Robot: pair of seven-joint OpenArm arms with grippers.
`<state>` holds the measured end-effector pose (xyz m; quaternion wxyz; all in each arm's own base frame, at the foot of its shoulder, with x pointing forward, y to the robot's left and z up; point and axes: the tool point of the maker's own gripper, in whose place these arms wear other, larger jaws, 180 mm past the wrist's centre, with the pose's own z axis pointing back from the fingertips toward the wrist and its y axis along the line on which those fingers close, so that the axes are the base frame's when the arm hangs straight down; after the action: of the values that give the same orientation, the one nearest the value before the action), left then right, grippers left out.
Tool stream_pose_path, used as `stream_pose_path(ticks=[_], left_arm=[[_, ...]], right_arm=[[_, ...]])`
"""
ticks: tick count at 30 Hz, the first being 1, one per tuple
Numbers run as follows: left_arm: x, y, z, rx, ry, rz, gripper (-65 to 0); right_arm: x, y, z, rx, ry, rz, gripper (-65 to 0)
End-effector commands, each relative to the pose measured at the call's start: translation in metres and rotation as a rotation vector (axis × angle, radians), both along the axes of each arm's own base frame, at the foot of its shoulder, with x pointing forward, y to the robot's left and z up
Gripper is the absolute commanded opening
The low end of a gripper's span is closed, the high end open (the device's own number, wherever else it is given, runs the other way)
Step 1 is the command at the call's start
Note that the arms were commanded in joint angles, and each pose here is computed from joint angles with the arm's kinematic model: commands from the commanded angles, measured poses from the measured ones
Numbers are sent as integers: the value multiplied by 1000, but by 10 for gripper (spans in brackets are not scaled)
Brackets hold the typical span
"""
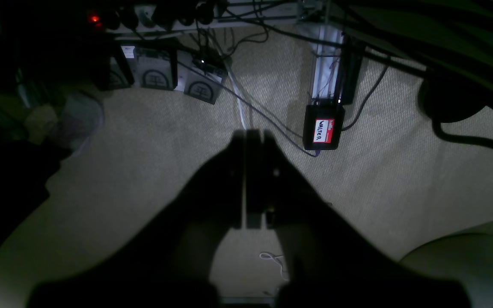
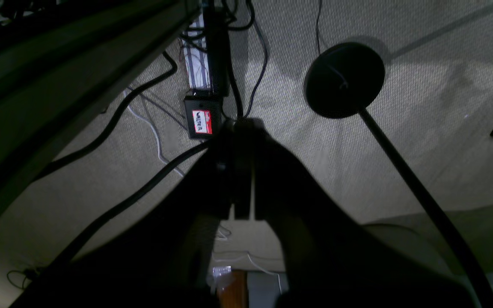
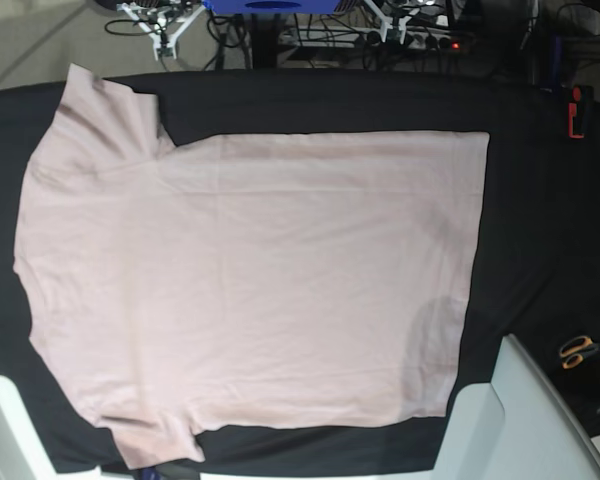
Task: Fold the T-shirt properly
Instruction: 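Move both grippers from rest toward the shirt's shoulder-edge corners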
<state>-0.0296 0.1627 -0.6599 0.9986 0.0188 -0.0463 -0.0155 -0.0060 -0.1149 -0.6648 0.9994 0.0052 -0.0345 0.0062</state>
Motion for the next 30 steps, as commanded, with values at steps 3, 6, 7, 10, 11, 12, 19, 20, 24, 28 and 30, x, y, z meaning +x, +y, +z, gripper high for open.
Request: stream_pose_path(ticks=[3, 6, 7, 10, 11, 12, 19, 20, 24, 28, 30], left_arm=[[-3, 0, 0, 0, 3, 4, -650], [-3, 0, 0, 0, 3, 4, -650], [-3, 0, 0, 0, 3, 4, -650], [-5, 0, 0, 0, 8, 4, -650], [-5, 0, 0, 0, 8, 4, -650], [-5, 0, 0, 0, 9, 4, -650], [-5, 0, 0, 2, 9, 4, -650], [-6, 0, 0, 2, 11, 4, -650], [-15, 11, 4, 18, 2, -3, -650], [-22, 31, 17, 46, -59, -28, -650], [-23, 39, 25, 56, -91, -43, -650]], right_arm=[[-4, 1, 0, -1, 8, -4, -648], [-4, 1, 0, -1, 8, -4, -648], [-5, 1, 0, -1, 10, -4, -648], [-6, 2, 0, 0, 11, -4, -648], [-6, 2, 0, 0, 11, -4, -648], [-7, 2, 0, 0, 13, -4, -648], [-20, 2, 0, 0, 55, 8, -650], [-20, 2, 0, 0, 55, 8, -650], [-31, 4, 1, 3, 72, 2, -650], [-49, 3, 3, 1, 80, -3, -650], [-56, -1, 6, -6, 105, -5, -650]])
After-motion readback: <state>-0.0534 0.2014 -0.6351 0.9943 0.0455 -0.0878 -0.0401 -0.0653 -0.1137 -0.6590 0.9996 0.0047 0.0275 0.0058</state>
